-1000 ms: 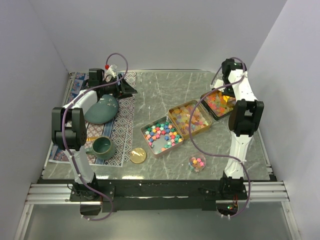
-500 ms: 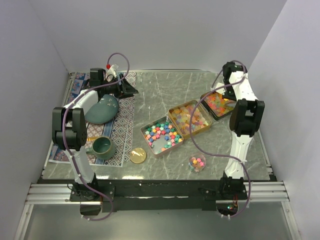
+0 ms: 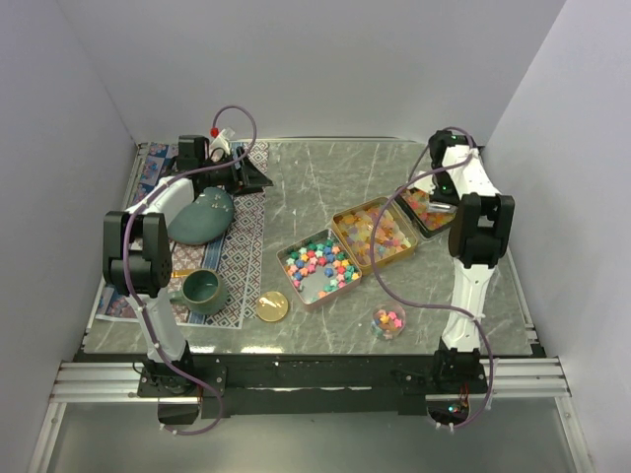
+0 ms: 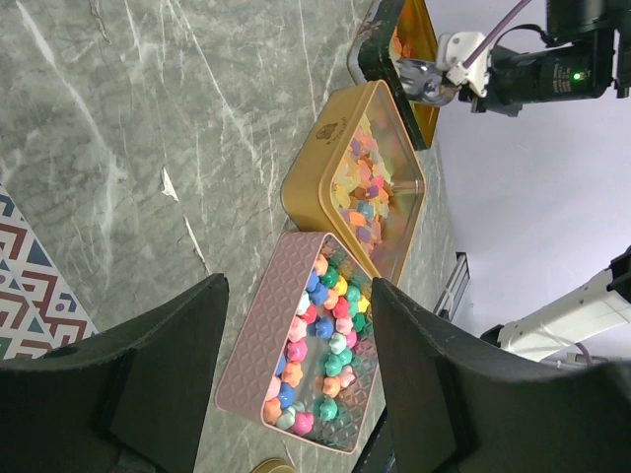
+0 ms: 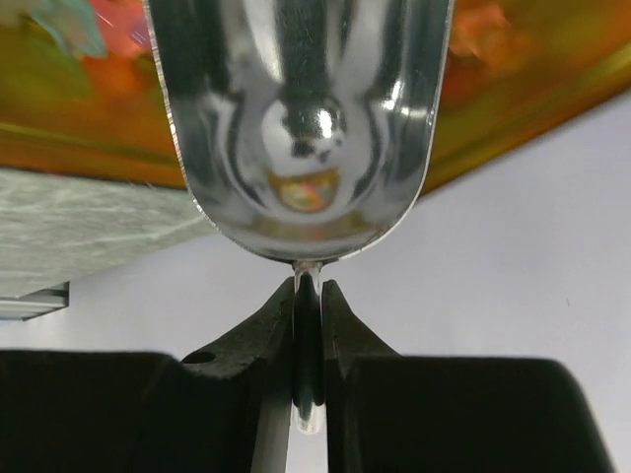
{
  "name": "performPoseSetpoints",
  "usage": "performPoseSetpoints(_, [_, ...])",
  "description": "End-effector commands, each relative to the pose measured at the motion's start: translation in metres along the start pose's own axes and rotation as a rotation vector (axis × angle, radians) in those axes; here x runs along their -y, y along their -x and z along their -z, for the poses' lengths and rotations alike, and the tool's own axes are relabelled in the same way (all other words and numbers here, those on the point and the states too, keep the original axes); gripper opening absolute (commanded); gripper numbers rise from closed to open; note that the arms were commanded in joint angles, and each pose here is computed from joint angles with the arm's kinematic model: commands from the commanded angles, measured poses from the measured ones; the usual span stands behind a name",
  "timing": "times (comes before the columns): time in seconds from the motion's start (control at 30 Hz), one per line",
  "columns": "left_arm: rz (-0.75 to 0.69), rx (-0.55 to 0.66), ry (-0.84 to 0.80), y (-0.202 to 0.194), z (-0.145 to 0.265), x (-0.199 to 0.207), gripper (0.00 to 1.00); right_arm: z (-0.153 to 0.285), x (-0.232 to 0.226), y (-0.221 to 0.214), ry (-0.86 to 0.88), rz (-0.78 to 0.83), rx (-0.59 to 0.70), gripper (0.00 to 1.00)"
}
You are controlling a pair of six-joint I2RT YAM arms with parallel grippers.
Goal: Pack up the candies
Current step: Scoop the fake candies from the storage box.
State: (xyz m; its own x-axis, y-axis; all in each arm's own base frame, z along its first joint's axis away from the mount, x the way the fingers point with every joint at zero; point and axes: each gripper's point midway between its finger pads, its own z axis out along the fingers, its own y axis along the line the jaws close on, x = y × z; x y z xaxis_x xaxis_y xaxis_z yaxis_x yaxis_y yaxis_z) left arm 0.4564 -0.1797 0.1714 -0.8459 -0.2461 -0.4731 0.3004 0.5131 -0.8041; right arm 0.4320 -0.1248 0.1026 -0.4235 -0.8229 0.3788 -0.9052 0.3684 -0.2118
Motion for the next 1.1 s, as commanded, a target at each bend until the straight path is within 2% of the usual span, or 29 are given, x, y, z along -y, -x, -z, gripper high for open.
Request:
performPoseSetpoints(0.0, [-0.058,0.011,-0.011,0.003,0.000,0.010,0.65,-0.011,-0.015,0.017,0.074,0.130,0.012,0.00])
performPoseSetpoints(0.3, [-0.063,0.002,-0.024,0.002,-0.006,0.015,0.65,-0.025,-0.019,0.023,0.105,0.045,-0.022,0.00])
performPoseSetpoints(0.47, [-0.054,-0.005,-0.026,-0.003,-0.008,0.015,0.65,-0.022,-0.022,0.053,0.090,-0.017,0.010,0.00])
performPoseSetpoints(0.7, [-0.063,-0.018,-0.032,-0.007,-0.011,0.021,0.65,-0.028,-0.026,0.078,0.103,-0.076,0.091,0.00])
performPoseSetpoints(1.07, [-0.098,-0.068,0.015,-0.014,-0.003,0.011,0.65,-0.025,-0.049,0.121,0.238,-0.141,0.347,0.00])
